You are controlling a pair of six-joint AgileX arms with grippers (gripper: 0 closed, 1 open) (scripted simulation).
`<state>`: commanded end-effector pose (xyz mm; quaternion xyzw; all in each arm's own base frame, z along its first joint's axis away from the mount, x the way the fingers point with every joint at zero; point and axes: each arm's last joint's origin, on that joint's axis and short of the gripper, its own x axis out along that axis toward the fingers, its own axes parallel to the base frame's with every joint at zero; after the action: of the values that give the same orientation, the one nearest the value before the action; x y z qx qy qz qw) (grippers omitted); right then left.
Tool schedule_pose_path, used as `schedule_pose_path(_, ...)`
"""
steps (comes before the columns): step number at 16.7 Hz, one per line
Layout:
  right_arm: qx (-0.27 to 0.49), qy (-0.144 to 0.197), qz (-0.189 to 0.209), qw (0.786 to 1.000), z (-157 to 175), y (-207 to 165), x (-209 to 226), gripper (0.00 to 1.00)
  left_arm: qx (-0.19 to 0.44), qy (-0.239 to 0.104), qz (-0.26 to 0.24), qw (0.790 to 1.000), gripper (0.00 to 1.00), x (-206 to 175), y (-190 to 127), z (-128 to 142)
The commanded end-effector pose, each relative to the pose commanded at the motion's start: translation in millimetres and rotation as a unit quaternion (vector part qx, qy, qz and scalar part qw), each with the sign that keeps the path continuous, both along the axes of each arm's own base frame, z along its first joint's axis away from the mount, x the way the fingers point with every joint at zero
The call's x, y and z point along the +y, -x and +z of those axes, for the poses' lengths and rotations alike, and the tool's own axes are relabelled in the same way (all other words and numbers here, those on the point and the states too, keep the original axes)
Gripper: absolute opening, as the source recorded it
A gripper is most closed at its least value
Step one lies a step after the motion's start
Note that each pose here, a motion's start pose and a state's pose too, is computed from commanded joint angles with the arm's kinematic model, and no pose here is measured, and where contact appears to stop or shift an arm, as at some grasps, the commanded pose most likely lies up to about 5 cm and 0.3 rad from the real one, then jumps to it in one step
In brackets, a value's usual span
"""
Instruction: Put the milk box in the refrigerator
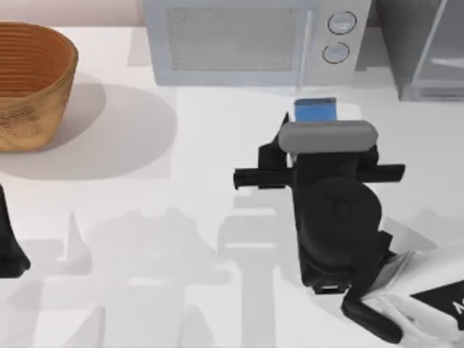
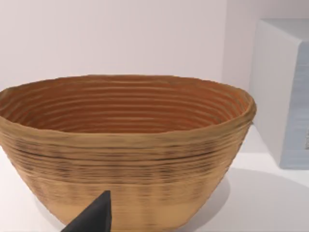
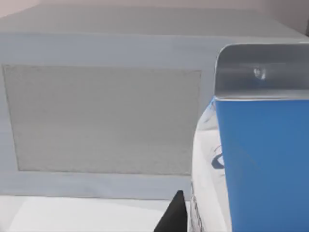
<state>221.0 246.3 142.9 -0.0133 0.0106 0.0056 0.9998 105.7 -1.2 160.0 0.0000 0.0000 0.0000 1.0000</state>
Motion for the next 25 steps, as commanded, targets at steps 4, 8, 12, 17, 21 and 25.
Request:
schedule_pose_path(4,0.002,0.002,-0.006,1.000,0.1,-2.5,-3.5,0.00,0.000,0.000,0.000,1.000,1.00,0.0,0.0,0.0)
schedule_pose_path(8,0.037,0.038,-0.043,0.998,2.9,-13.5,-50.9,0.00,0.000,0.000,0.000,1.000,1.00,0.0,0.0,0.0)
schedule_pose_path(12,0.103,0.068,-0.062,0.990,12.4,-7.0,-123.6,0.00,0.000,0.000,0.000,1.000,1.00,0.0,0.0,0.0)
schedule_pose_path(17,0.150,0.063,-0.037,0.986,21.0,32.6,-184.8,0.00,0.000,0.000,0.000,1.000,1.00,0.0,0.0,0.0)
schedule_pose_path(21,0.157,0.042,-0.049,0.985,14.5,57.8,-215.7,0.00,0.000,0.000,0.000,1.000,1.00,0.0,0.0,0.0)
schedule_pose_path(25,0.173,0.014,-0.069,0.982,-0.6,79.7,-236.9,0.00,0.000,0.000,0.000,1.000,1.00,0.0,0.0,0.0)
